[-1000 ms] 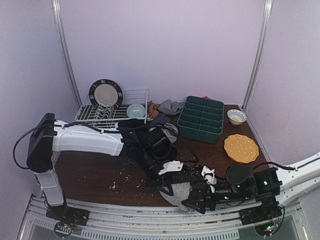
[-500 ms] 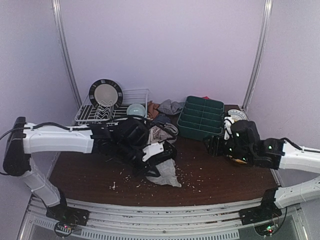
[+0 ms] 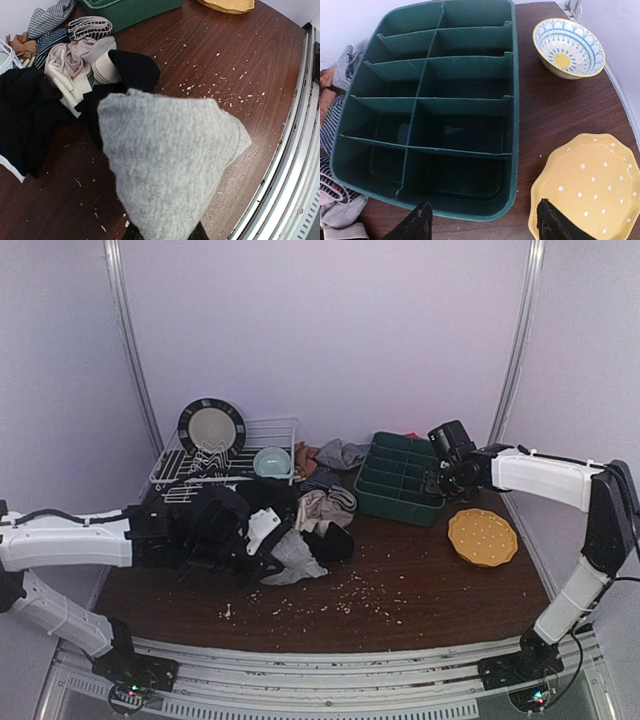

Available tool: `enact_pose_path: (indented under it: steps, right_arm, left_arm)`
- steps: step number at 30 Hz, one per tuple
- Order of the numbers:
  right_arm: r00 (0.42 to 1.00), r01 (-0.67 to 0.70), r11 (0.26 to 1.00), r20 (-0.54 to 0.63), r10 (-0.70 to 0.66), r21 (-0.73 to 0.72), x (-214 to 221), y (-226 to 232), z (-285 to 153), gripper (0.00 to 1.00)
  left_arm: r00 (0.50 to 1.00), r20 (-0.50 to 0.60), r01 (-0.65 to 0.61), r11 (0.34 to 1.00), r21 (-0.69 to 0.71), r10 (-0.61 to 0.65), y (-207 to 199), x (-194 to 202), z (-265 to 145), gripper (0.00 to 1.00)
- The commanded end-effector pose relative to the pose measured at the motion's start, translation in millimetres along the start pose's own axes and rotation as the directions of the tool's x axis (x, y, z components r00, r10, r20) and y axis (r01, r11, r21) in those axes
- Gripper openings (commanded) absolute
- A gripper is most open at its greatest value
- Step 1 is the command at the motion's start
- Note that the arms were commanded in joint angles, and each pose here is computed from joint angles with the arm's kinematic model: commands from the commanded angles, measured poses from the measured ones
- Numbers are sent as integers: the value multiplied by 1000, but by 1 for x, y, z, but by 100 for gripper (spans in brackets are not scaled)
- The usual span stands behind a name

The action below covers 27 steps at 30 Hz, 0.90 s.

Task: Roll the underwear
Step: Pick up the storage box from the corner of the board.

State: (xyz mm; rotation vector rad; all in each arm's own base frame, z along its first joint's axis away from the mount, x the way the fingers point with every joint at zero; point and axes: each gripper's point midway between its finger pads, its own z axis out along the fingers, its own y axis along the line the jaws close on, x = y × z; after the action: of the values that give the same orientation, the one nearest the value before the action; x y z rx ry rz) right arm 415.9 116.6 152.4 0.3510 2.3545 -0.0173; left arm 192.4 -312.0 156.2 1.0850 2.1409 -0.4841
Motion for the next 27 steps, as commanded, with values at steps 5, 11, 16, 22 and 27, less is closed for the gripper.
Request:
enact_pose_path:
  steps: [5,11,16,22,27]
  right_arm:
    - [980,-10,999,-196,20,53,26,-26,35,47]
    - [956,-38,999,-290,43,22,43,-22,57,41]
    - [947,-42,999,-319,32,-25,41,-13,58,13]
    - [967,-74,996,-249,58,-55,26,-18,28,0]
    - [979,-110,987,-184,87,-115,6,-15,-9,0]
  left_arm:
    - [988,149,50,998,-44,-43,10,-18,-24,0]
    - [989,142,44,998,-53,-36,12,-14,-26,0]
    - [989,145,48,997,-66,-38,15,-14,-33,0]
    - [986,166,40,995,-96,-24,20,-18,-45,0]
    - [984,179,41,992,-117,-20,24,-24,-52,0]
